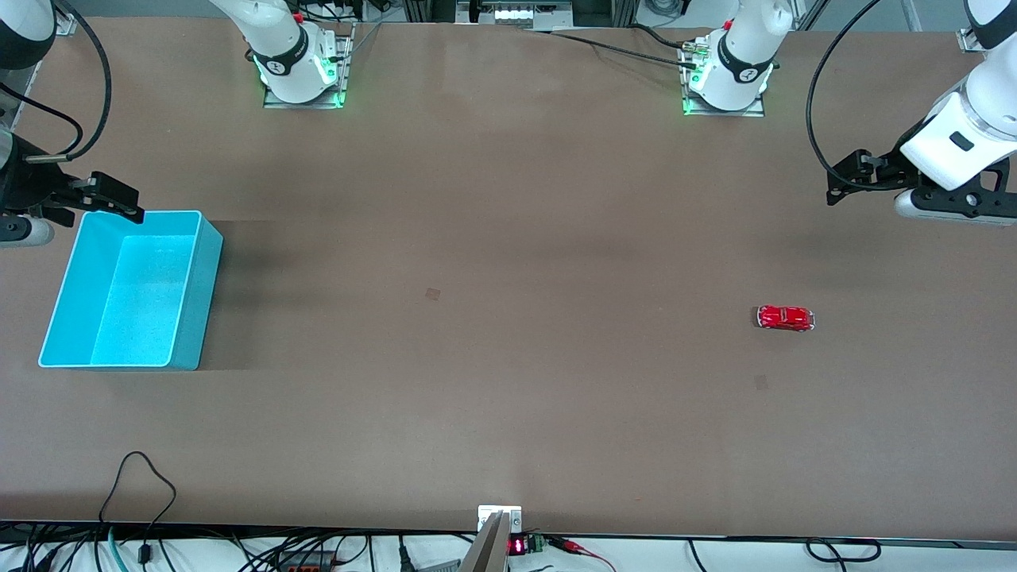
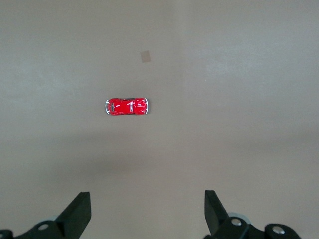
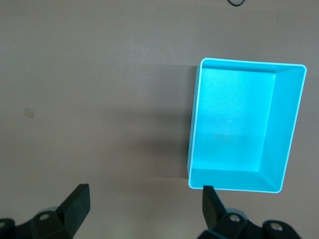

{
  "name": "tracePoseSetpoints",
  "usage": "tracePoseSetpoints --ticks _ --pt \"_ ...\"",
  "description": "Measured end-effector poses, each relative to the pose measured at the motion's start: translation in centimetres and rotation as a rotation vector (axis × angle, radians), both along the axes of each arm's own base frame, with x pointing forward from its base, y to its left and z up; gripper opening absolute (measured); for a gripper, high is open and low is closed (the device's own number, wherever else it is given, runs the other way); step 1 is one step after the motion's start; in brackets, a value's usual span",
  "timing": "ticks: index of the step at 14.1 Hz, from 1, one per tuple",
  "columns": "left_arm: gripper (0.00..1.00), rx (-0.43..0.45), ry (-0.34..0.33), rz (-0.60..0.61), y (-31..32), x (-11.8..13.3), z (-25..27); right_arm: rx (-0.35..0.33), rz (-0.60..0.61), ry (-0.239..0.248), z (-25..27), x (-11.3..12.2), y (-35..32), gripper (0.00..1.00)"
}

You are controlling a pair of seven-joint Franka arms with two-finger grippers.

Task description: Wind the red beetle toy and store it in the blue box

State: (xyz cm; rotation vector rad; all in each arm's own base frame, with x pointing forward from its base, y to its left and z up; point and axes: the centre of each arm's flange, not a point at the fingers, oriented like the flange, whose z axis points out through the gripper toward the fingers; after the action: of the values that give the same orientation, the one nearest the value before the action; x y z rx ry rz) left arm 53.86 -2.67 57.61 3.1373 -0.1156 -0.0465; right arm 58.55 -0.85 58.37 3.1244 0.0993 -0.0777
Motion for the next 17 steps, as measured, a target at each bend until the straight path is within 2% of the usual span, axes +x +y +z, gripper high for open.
tracePoseSetpoints --ticks 10,15,17 --pt "1.0 0.0 0.0 0.003 0.2 0.0 0.0 0.0 -0.004 0.007 -0.2 0.0 -0.2 1.0" --pt "1.0 0.0 0.006 0.003 0.2 -0.1 -0.1 -0.001 -0.005 0.077 -4.0 1.1 -0.2 1.0" --pt "1.0 0.001 0.03 0.004 0.2 -0.3 -0.3 -0.001 -0.007 0.111 -5.5 1.5 -0.3 1.0"
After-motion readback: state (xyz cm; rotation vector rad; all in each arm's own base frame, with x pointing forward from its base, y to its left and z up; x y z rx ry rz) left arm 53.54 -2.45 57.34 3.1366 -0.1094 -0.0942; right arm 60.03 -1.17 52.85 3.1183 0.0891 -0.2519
